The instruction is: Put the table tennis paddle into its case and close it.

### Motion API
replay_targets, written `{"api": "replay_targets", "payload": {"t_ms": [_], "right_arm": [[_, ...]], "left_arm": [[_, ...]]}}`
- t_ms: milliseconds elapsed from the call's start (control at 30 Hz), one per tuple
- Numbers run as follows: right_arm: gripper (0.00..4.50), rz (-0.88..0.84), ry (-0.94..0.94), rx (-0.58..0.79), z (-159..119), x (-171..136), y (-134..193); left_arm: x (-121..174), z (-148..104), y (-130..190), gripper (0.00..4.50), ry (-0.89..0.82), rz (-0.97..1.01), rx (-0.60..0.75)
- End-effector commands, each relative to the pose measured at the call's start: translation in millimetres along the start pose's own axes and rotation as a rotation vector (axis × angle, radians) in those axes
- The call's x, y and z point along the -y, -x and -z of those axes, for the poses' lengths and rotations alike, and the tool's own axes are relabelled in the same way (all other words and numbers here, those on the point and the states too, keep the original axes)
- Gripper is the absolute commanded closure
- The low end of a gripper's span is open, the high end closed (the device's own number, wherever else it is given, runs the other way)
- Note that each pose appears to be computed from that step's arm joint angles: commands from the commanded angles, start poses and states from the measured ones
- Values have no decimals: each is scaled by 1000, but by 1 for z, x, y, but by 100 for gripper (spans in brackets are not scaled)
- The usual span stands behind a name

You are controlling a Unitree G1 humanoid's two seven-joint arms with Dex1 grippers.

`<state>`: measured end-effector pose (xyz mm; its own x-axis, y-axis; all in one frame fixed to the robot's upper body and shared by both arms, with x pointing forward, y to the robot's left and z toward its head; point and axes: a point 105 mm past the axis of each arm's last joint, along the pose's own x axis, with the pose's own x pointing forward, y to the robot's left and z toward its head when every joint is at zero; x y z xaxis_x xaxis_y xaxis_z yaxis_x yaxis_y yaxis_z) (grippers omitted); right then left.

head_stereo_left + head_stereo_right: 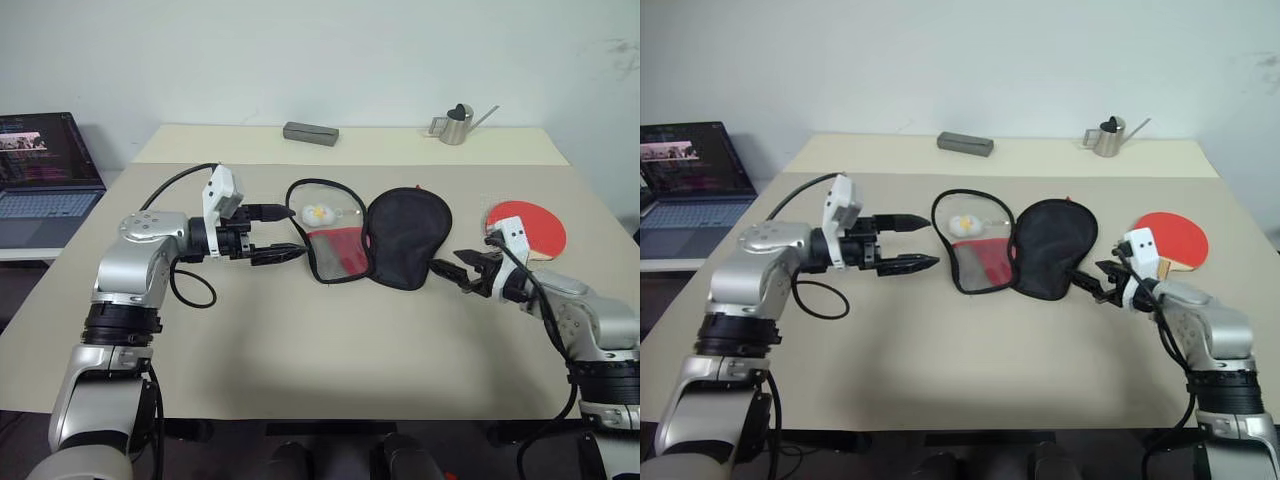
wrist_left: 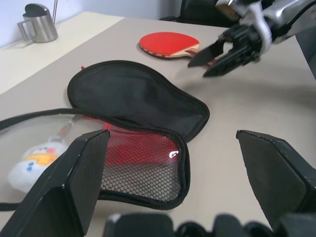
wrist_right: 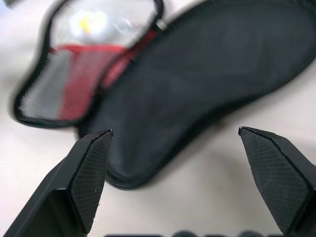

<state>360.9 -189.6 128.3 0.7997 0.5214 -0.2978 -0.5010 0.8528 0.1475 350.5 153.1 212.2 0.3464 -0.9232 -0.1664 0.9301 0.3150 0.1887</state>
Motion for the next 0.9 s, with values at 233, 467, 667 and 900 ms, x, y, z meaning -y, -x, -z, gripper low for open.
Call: {"api": "replay_targets", "payload": {"t_ms": [233,467,667,900], "right_arm": [[2,16,116,12,-13,-8,-33],[2,97,132,3,-17,6,-39],[2,145,149,-10,-20,14,-33],[2,122,112,-33,-23,4,-28]], "left_arm": [[6,-9,-9,0,-41,49,12],[5,-8,-9,0,-52,44,6],[2,-5,-7,0,-55,22,-2],[1,-4,-6,0,-58,10,-4]]}}
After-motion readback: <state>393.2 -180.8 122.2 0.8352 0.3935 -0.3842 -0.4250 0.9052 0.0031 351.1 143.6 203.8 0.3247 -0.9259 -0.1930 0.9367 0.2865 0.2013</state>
